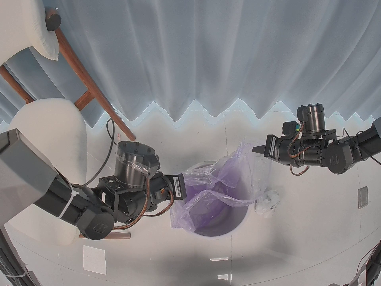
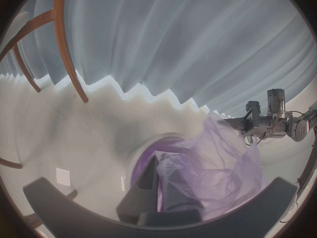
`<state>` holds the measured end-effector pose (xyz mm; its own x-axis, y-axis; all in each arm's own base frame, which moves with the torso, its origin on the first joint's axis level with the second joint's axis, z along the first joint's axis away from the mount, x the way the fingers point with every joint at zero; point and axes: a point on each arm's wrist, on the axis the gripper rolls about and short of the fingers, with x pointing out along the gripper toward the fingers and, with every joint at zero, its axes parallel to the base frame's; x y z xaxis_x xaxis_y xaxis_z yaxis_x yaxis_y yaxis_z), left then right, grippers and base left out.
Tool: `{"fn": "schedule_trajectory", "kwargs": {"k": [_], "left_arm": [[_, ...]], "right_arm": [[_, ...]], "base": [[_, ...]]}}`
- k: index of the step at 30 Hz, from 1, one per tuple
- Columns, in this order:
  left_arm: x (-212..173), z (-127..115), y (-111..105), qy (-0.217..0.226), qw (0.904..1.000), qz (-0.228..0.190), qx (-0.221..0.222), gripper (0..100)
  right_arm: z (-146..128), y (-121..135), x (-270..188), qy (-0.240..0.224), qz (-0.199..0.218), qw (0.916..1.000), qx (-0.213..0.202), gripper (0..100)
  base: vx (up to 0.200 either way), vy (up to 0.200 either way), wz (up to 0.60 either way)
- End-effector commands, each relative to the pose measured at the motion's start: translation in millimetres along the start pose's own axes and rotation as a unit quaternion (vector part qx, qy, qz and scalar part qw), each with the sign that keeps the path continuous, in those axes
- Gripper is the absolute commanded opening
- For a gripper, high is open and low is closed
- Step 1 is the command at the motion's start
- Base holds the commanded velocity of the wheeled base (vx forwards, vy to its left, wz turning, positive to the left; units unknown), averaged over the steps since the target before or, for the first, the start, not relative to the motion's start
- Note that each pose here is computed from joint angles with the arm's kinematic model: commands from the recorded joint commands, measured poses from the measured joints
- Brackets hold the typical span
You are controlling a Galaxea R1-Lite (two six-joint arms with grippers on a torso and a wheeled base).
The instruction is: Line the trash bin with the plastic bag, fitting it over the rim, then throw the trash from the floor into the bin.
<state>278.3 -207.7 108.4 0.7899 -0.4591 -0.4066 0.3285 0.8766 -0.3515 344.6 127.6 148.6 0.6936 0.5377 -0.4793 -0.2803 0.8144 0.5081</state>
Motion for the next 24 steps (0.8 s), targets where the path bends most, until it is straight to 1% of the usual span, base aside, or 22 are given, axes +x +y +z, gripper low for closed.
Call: {"fn": "schedule_trajectory", "kwargs": {"k": [1, 4, 6, 7, 8, 9, 11, 12, 13, 15, 17, 19, 20, 24], "left_arm": [[12.4, 6.7, 3.2, -0.012, 0.9999, 0.006, -0.003, 0], [23.3, 10.7, 14.6, -0.017, 0.9996, 0.022, -0.006, 0], [29.9, 17.6, 23.6, -0.029, 0.9985, 0.044, -0.012, 0], [30.5, 18.5, 24.5, -0.031, 0.9983, 0.047, -0.013, 0], [33.2, 24.0, 28.4, -0.042, 0.9969, 0.064, -0.018, 0], [33.3, 25.1, 29.5, -0.045, 0.9963, 0.07, -0.02, 0], [33.1, 24.0, 32.7, -0.041, 0.9958, 0.079, -0.021, 0], [33.7, 22.9, 37.7, -0.036, 0.9951, 0.09, -0.022, 0], [33.7, 22.9, 37.7, -0.036, 0.9951, 0.09, -0.022, 0], [39.9, 18.6, 45.5, -0.027, 0.9935, 0.108, -0.023, 0], [42.9, 13.8, 47.9, -0.022, 0.9924, 0.119, -0.022, 0], [42.4, 10.6, 45.6, -0.019, 0.9923, 0.121, -0.022, 0], [42.2, 9.6, 45.5, -0.018, 0.9922, 0.121, -0.023, 0], [41.5, 8.8, 45.8, -0.017, 0.9919, 0.123, -0.025, 0]], "right_arm": [[0.7, -6.2, 14.4, -0.002, -0.011, 0.9999, 0.002, 0], [5.3, -8.6, 25.2, -0.01, -0.018, 0.9998, 0.001, 0], [11.3, -10.6, 31.3, -0.019, -0.019, 0.9997, 0.001, 0], [12.4, -10.8, 31.5, -0.02, -0.019, 0.9996, 0.001, 0], [18.2, -13.0, 37.6, -0.028, -0.018, 0.9995, 0.001, 0], [21.0, -13.4, 40.8, -0.032, -0.017, 0.9994, 0.002, 0], [26.6, -14.8, 44.0, -0.04, -0.016, 0.9991, 0.002, 0], [31.4, -16.6, 46.8, -0.047, -0.016, 0.9988, 0.001, 0], [31.4, -16.6, 46.8, -0.047, -0.016, 0.9988, 0.001, 0], [37.3, -19.6, 54.7, -0.055, -0.015, 0.9984, 0.0, 0], [41.3, -19.6, 59.9, -0.061, -0.011, 0.9981, -0.002, 0], [42.5, -19.9, 62.3, -0.062, -0.01, 0.998, -0.003, 0], [42.5, -19.9, 62.3, -0.062, -0.01, 0.998, -0.002, 100], [44.4, -16.7, 56.2, -0.064, -0.008, 0.9979, 0.005, 100]], "base": [[0.0, 0.0, 0.0], [0.0, 0.0, 0.0], [0.0, 0.0, 0.0], [0.0, 0.0, 0.0], [0.0, 0.0, 0.0], [0.0, 0.0, 0.0], [0.0, 0.0, 0.0], [0.0, 0.0, 0.0], [0.0, 0.0, 0.0], [0.0, 0.0, 0.0], [0.0, 0.0, 0.0], [0.0, 0.0, 0.0], [0.0, 0.0, 0.0], [0.0, 0.0, 0.0]]}}
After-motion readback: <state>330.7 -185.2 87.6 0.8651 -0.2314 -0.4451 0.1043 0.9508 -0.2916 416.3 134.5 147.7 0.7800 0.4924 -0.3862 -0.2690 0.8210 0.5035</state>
